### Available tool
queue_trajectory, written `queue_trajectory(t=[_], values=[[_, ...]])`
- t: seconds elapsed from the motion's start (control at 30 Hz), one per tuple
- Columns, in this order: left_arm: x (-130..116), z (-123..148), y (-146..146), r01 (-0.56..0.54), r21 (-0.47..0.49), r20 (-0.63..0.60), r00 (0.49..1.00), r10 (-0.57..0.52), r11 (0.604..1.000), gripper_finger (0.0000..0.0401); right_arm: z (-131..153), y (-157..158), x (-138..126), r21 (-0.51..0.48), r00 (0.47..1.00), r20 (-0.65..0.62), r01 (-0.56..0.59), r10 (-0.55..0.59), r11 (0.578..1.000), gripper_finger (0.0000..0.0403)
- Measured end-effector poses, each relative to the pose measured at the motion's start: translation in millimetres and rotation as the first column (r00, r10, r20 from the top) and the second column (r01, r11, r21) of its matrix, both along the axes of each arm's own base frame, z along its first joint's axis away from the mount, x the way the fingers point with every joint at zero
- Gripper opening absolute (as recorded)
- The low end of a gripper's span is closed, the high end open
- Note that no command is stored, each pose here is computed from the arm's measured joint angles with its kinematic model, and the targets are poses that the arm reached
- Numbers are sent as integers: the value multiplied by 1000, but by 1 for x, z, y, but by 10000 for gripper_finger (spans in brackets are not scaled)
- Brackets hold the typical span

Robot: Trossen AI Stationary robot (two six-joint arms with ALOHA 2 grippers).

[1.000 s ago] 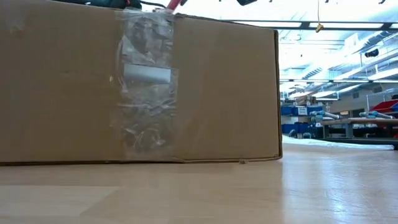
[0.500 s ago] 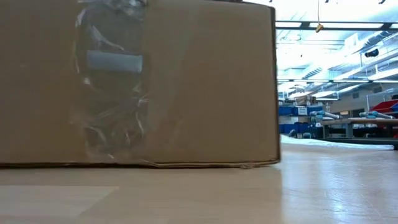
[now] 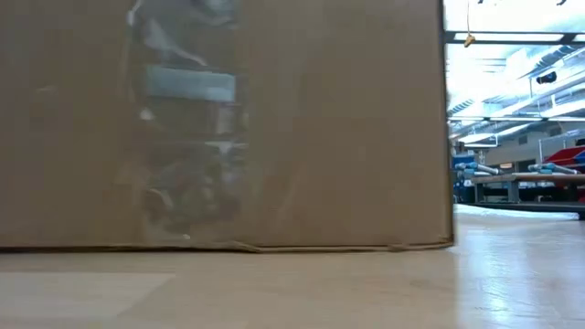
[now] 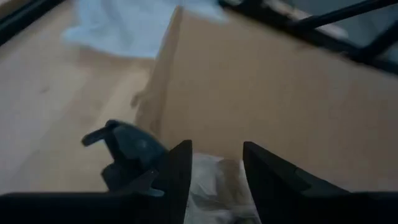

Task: Unpack boxes
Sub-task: Open the cardboard box using the cutter

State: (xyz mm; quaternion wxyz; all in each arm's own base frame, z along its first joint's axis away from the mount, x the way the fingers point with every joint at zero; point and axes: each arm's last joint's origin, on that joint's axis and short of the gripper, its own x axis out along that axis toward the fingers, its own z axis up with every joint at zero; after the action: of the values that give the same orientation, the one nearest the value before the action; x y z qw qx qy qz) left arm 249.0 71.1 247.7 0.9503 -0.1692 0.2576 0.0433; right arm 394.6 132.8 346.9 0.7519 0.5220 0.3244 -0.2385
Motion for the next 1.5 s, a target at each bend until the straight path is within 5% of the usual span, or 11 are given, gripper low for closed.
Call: queue_trajectory(t=[0.2, 0.33, 0.5, 0.7, 0.87, 1.0, 1.27, 1.5], values=[[-2, 63, -7, 156, -18, 179, 972, -150, 988, 157, 0, -14, 0, -171, 1000, -26, -14, 10, 985, 58], [-19, 102, -12, 164, 15, 156, 974, -164, 986, 156, 0, -25, 2, -262, 997, -46, -66, 56, 963, 58], [-52, 117, -11, 12, 222, -152, 988, 22, 975, 156, 1, -37, 3, -350, 983, -97, -180, 155, 919, 58], [-69, 84, 1, -31, 408, -420, 881, 218, 912, 156, 1, -44, 5, -434, 948, -160, -317, 274, 843, 58], [-76, 41, 4, -83, 226, -563, 802, 200, 971, 156, 0, -47, 5, -465, 921, -196, -390, 337, 795, 58], [-86, 31, -4, -179, 127, -611, 760, 219, 976, 156, 0, -56, 6, -495, 899, -240, -439, 367, 750, 58], [-117, 44, -27, -473, -45, -573, 734, 365, 880, 156, 1, -95, 10, -494, 896, -268, -444, 355, 748, 58], [-124, 59, -38, -526, -207, -420, 809, 411, 825, 156, 2, -132, 13, -498, 931, -249, -359, 266, 790, 58]])
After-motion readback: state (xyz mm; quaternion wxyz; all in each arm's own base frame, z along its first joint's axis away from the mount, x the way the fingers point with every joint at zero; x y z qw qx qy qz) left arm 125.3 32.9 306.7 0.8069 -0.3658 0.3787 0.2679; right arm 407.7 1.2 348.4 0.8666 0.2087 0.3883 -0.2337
